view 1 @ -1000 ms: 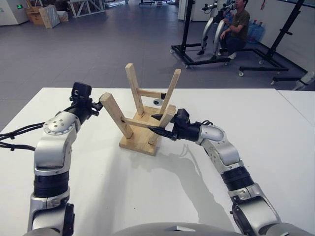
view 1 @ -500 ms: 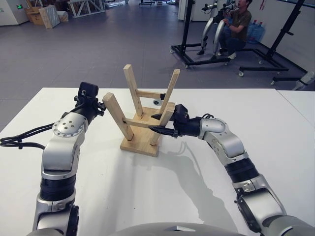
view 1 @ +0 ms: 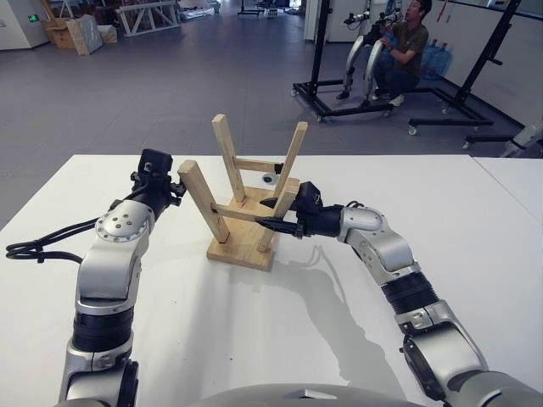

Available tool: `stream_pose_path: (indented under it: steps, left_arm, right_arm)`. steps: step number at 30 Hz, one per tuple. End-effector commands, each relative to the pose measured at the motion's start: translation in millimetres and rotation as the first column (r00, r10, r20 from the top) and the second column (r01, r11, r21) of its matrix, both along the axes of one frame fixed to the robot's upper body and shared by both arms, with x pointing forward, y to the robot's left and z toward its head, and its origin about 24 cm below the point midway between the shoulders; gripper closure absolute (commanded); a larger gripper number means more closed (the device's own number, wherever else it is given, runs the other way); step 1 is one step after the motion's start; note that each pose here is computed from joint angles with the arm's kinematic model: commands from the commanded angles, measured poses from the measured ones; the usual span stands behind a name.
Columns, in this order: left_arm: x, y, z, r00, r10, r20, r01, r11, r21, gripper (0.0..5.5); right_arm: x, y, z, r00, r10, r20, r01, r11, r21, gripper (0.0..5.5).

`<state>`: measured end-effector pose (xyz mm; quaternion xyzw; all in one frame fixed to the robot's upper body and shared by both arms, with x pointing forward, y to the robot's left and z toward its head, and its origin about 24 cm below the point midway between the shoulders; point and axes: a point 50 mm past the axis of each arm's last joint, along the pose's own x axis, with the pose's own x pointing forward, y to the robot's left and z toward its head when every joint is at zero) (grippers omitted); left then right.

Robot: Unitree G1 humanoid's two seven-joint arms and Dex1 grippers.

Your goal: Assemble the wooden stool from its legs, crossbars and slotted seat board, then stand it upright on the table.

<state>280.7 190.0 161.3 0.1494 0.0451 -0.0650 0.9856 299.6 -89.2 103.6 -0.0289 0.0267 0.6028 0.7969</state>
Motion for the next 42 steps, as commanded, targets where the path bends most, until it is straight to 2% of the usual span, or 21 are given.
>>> stream_pose_path:
  steps: [1, 11, 21, 22, 24, 31, 33, 36, 40, 42]
  left_arm:
    - [-3, -35, -4, 0.981, -0.194, -0.010, 0.194, 0.980, -0.054, 2.51]
    - [-4, -34, -5, 0.981, -0.192, -0.011, 0.191, 0.981, -0.037, 2.51]
    - [-4, -26, -9, 0.986, -0.165, -0.021, 0.164, 0.985, -0.054, 2.51]
    - [-4, -24, -11, 0.987, -0.160, -0.025, 0.159, 0.985, -0.063, 2.54]
    - [-4, -20, -15, 0.989, -0.144, -0.037, 0.140, 0.986, -0.089, 2.18]
    - [-1, 6, -26, 0.997, -0.049, -0.051, 0.045, 0.996, -0.079, 1.24]
    - [-2, 19, -30, 0.998, -0.008, -0.065, 0.003, 0.997, -0.076, 0.90]
    - [-7, 50, -36, 0.993, 0.081, -0.089, -0.083, 0.996, -0.019, 0.39]
    - [-27, 92, -42, 0.967, 0.191, -0.169, -0.182, 0.981, 0.066, 0.39]
    - [-36, 95, -37, 0.969, 0.139, -0.205, -0.132, 0.990, 0.046, 0.39]
  right_arm:
    - [-10, 7, -40, 0.986, -0.020, -0.167, 0.001, 0.994, -0.109, 3.44]
    - [-23, 8, -68, 0.975, -0.033, -0.221, -0.003, 0.988, -0.157, 3.44]
    - [-15, 11, -41, 0.977, -0.025, -0.210, 0.032, 0.999, 0.030, 3.44]
    - [-14, 11, -39, 0.979, -0.029, -0.204, 0.038, 0.999, 0.039, 3.08]
    - [-13, 12, -38, 0.979, -0.039, -0.199, 0.051, 0.997, 0.053, 2.59]
    - [-6, 12, -25, 0.981, -0.073, -0.180, 0.096, 0.988, 0.122, 1.34]
    - [-8, 6, -26, 0.984, -0.062, -0.169, 0.079, 0.993, 0.091, 1.31]
    - [-11, -17, -29, 0.990, -0.049, -0.132, 0.048, 0.999, -0.008, 1.31]
    - [-15, -58, -29, 0.981, -0.050, -0.189, 0.033, 0.995, -0.094, 1.31]
    - [-16, -75, -27, 0.970, -0.088, -0.228, 0.064, 0.992, -0.111, 1.31]
